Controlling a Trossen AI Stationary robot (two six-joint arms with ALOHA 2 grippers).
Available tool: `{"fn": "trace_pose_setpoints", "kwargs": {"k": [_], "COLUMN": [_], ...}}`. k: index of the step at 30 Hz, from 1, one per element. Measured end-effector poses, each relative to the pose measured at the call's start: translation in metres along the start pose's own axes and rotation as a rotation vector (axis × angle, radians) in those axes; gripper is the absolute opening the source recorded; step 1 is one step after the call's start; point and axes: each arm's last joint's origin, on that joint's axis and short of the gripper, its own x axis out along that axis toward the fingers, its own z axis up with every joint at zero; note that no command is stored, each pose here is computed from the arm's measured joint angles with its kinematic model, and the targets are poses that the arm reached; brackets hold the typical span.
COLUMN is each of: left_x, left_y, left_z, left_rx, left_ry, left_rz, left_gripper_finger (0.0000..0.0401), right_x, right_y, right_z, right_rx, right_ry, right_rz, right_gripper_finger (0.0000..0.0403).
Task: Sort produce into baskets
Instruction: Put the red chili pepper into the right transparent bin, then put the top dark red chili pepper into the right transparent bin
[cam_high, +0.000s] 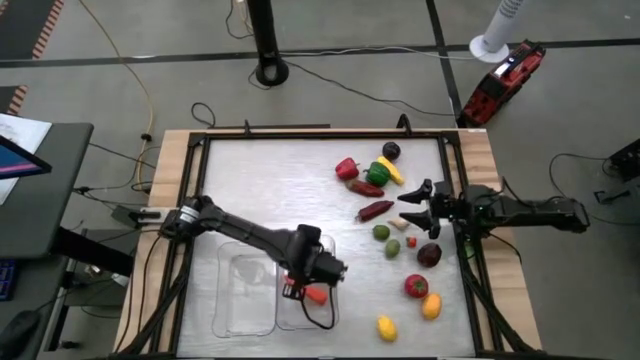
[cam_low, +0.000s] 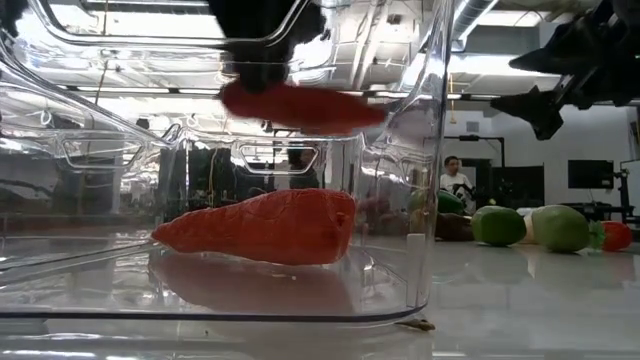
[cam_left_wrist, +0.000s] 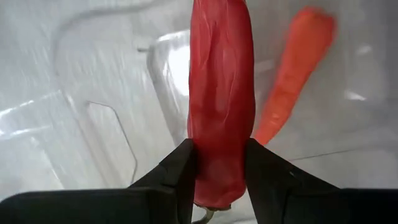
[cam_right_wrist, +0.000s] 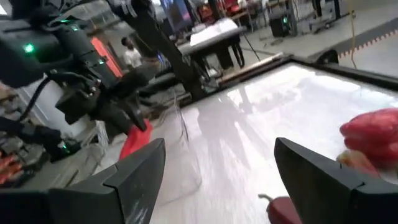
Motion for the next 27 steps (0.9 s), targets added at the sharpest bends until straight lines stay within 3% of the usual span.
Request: {"fn": "trace_pose_setpoints", "kwargs": {"k": [5,8,13,16,24,27], "left_x": [0.026,0.025,0.021,0.019,0.020,0.018], "left_y": [-0.009,-0.008,-0.003,-0.002,-0.009,-0.009], "left_z": [-0.004,-0.015,-0.041,-0.051,-0.059,-0.062], "left_rx": [0.002,-0.021,-0.128,-0.207,-0.251,-0.260], "left_ry": [-0.014,-0.067,-0.216,-0.305,-0.315,-0.327], "left_rz": [-0.014,-0.025,-0.052,-0.075,-0.041,0.052], "left_gripper_finger": [0.0102,0.0102,0.0103,0.0112,0.0208,0.0235], "right_x": [0.014,0.021,0.033,0.040,0.059,0.066], "right_y": [0.002,0.003,0.007,0.007,0.003,-0.007], "right_z": [-0.008,-0.009,-0.006,-0.005,-0.002,-0.004], "right_rx": [-0.034,-0.047,-0.080,-0.162,-0.310,-0.327], "right_ry": [0.074,0.126,0.184,0.213,0.289,0.334], "right_rz": [-0.033,-0.063,-0.101,-0.141,-0.252,-0.333], "right_gripper_finger": [0.0327,0.0327,0.0327,0.0327,0.0357,0.0366]}}
